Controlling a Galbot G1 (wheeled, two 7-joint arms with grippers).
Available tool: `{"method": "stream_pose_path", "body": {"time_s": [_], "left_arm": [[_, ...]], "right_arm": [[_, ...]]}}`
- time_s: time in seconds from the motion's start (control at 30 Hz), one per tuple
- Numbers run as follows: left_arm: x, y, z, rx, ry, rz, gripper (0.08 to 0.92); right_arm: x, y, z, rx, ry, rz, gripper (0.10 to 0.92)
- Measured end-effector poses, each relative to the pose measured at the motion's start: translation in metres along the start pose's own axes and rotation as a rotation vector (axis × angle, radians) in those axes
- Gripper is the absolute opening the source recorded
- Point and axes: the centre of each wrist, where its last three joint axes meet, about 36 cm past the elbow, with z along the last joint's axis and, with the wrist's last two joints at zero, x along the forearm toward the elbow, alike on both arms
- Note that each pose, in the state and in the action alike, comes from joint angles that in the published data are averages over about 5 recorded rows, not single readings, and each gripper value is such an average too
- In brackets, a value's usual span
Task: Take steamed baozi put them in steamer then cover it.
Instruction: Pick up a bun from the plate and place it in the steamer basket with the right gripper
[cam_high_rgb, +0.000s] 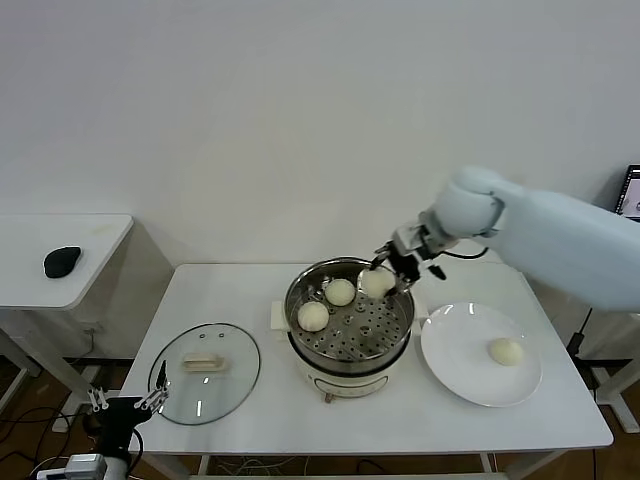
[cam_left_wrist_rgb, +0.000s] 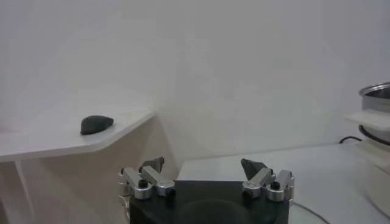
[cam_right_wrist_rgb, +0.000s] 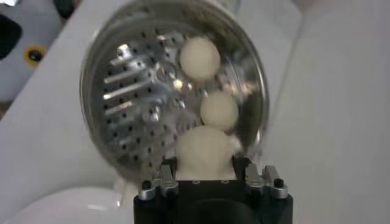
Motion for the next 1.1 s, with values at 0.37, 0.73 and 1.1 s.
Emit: {"method": "stream_pose_path", "body": {"time_s": [0.37, 0.73, 1.1], "left_arm": [[0.004, 0.002, 0.001, -0.001, 0.006, -0.012, 0.823], [0.005, 0.001, 0.002, 0.006, 0.005, -0.014, 0.823], [0.003, 0.000, 0.003, 0.006, 0.006, -0.012, 0.823]], "right_arm": [[-0.048, -0.005, -0.032, 0.298, -0.039, -0.089, 0.586], [-0.072, 0.000, -0.043, 0.497, -0.088, -0.158, 0.594], [-0.073, 0.001, -0.042, 0.571, -0.115, -0.166, 0.749]]}}
